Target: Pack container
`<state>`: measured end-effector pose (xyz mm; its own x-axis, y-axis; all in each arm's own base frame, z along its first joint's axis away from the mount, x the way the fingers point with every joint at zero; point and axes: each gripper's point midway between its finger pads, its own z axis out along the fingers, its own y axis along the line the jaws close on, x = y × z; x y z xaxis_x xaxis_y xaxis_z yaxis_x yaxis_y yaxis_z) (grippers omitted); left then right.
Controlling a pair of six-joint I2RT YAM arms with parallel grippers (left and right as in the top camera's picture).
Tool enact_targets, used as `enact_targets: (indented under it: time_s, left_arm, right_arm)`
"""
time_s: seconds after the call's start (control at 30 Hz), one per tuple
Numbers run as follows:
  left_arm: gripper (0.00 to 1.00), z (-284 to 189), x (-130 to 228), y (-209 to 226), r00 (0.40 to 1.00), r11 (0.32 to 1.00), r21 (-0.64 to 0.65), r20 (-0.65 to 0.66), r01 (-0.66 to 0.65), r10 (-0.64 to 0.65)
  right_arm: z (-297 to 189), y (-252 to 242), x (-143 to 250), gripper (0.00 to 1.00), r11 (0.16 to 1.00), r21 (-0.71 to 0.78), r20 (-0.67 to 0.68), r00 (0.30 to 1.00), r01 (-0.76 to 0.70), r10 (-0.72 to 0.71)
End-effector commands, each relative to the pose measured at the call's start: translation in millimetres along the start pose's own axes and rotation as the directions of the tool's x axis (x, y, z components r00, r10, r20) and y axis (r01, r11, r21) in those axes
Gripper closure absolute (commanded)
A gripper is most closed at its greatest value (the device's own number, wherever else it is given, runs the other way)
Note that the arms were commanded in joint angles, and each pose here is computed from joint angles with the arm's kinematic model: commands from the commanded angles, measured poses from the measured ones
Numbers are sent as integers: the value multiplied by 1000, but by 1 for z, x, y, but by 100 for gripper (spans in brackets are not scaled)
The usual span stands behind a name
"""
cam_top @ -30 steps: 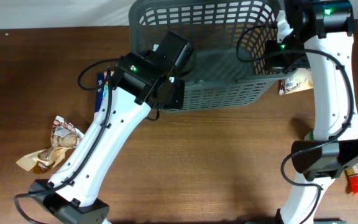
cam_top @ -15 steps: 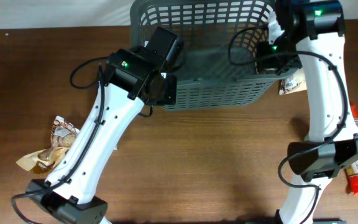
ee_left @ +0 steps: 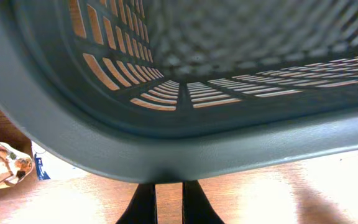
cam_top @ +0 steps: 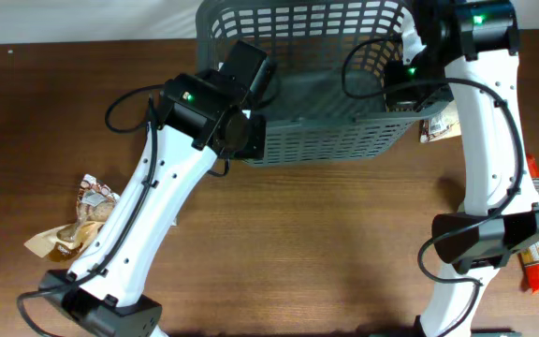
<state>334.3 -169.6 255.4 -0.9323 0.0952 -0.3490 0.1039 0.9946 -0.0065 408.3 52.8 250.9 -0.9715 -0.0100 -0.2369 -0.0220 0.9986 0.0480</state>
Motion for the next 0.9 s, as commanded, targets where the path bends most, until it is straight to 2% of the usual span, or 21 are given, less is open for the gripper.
enact_targets:
  time_s: [0.0,0.37,0.63,0.77,0.87]
  left_arm:
    - [98,-6,-5,5,999,1000,-10,31,-11,11]
    - [98,-6,-15,4,997,1000,-4,69,-23,23]
    - [98,-8,-6,10,999,1000,-16,34,-23,23]
    - [99,-20,-3,13,998,1000,-8,55,-19,20]
    - [98,-41,-2,16,994,1000,11,106,-11,10]
  right_arm:
    - [-12,3,-1,96,1000,-5,33,999,0,0]
    - [-12,5,-1,96,1000,-15,32,999,1,0]
    - [-14,5,-3,96,1000,-16,42,999,1,-1]
    - [-35,11,-11,96,999,-49,116,993,8,-2]
    - [-73,16,-20,96,996,-82,241,971,22,-2]
